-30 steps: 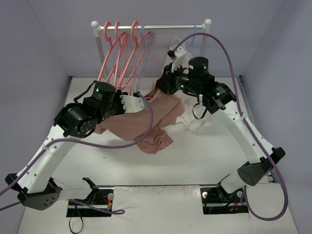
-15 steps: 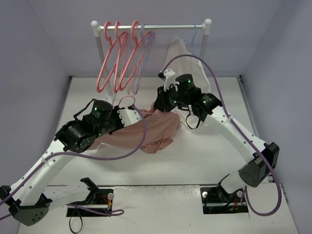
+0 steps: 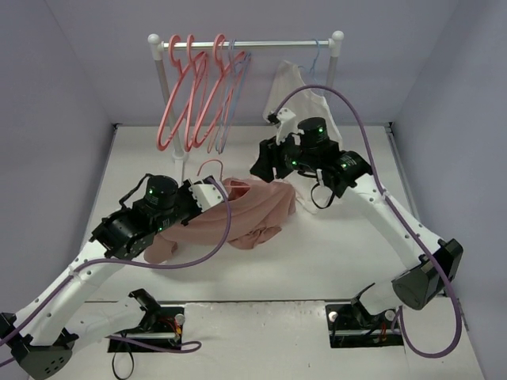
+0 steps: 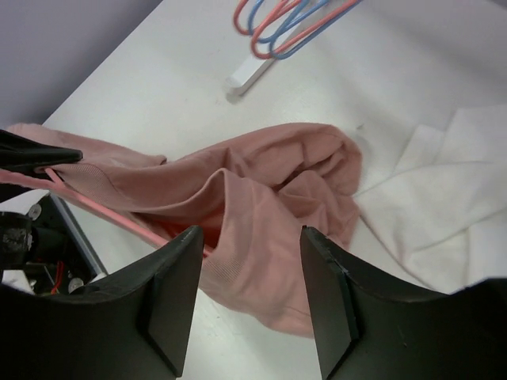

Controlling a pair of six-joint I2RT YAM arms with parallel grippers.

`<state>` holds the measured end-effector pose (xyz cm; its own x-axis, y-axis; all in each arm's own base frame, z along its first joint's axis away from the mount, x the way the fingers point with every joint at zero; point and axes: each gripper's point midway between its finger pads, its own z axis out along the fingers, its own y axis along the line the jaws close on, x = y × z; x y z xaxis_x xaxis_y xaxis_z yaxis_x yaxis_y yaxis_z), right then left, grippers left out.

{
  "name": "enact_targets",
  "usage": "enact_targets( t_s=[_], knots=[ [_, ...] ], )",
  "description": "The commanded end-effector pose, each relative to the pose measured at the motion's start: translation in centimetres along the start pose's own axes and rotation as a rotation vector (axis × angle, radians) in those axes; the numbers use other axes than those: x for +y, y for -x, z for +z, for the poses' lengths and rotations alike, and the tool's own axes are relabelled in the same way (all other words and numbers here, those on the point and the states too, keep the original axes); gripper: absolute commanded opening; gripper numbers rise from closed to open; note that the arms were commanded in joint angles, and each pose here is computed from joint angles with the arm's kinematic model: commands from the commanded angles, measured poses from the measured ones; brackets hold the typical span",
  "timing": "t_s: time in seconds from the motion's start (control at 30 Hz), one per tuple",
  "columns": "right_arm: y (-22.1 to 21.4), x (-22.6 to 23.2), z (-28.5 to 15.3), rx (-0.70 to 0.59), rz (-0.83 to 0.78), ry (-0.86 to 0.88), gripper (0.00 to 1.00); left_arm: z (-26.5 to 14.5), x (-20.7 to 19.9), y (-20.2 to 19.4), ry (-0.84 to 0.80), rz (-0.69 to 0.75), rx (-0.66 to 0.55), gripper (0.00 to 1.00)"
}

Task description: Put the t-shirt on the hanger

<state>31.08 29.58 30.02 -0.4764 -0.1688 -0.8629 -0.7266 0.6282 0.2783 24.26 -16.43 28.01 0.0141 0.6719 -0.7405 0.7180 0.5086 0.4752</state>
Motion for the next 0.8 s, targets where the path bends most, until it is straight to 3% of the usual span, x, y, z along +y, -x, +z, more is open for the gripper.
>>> enact_targets(
  t_s=[0.0, 0.23, 0.4, 0.77],
  knots=[
    [4.7, -0.3, -5.3, -0.173, -0.13, 0.047, 0.52, -0.3, 1.9, 2.8, 0.053, -0.045, -0.151, 0.0],
    [2.0, 0.8, -7.8, -0.177, -0.368, 0.256, 0.57, -2.1, 2.8, 3.8, 0.022, -0.027, -0.197, 0.0],
    [-0.8, 0.7, -6.0, -0.122, -0.404, 0.318, 0.57, -3.0, 2.1, 4.9, -0.047, 0.012, -0.215, 0.0],
    [-0.9, 3.3, -2.3, -0.09, -0.583, 0.329, 0.58, -3.9, 1.4, 6.6, -0.127, 0.045, -0.256, 0.0]
  ],
)
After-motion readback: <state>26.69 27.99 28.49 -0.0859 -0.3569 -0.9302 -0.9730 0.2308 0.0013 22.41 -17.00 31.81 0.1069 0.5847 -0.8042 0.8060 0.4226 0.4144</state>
